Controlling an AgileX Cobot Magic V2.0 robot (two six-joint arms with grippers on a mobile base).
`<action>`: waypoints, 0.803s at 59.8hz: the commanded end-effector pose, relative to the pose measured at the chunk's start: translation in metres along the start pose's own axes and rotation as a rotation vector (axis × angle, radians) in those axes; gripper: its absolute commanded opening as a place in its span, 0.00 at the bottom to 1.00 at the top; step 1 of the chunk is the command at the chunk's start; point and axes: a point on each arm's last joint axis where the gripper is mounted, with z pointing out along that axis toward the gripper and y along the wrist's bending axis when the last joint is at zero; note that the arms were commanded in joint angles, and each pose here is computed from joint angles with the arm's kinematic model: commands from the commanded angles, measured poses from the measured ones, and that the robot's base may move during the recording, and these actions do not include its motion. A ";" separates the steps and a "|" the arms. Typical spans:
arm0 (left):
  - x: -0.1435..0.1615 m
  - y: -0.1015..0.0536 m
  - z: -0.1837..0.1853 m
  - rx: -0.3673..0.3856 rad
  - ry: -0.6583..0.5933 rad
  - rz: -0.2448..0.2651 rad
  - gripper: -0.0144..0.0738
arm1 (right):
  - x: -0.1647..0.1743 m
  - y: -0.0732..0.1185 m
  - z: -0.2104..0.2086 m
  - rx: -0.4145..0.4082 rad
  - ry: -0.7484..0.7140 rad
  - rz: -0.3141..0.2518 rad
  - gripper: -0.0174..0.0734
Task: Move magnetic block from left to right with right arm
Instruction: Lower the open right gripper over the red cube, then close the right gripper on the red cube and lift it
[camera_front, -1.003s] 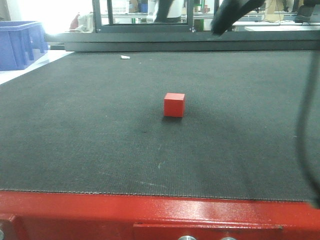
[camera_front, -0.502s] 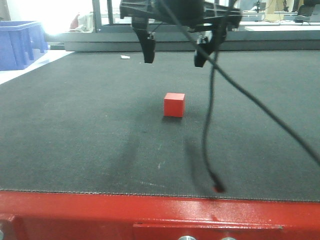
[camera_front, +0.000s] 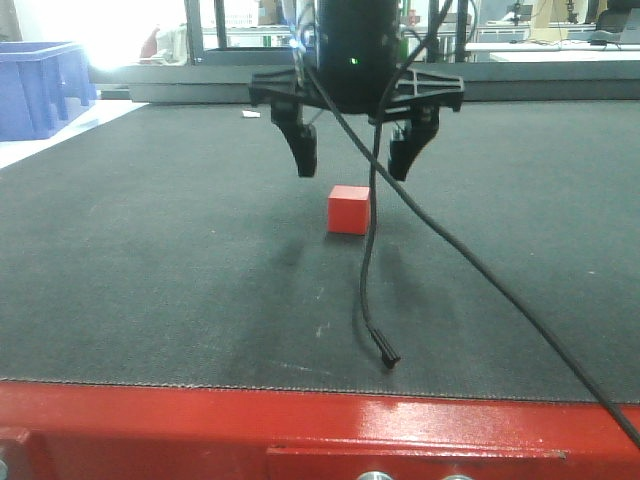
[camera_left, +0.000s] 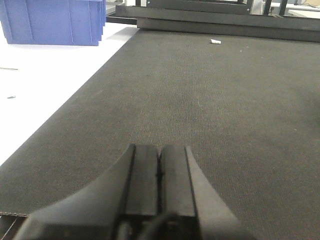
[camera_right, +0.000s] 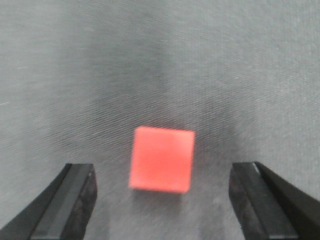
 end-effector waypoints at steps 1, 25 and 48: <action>-0.005 0.000 -0.001 -0.004 -0.088 -0.006 0.03 | -0.022 -0.002 -0.028 -0.063 -0.119 0.014 0.89; -0.005 0.000 -0.001 -0.004 -0.088 -0.006 0.03 | -0.022 0.005 -0.002 -0.097 -0.133 0.002 0.89; -0.005 0.000 -0.001 -0.004 -0.088 -0.006 0.03 | -0.017 0.000 0.000 -0.042 -0.089 0.003 0.51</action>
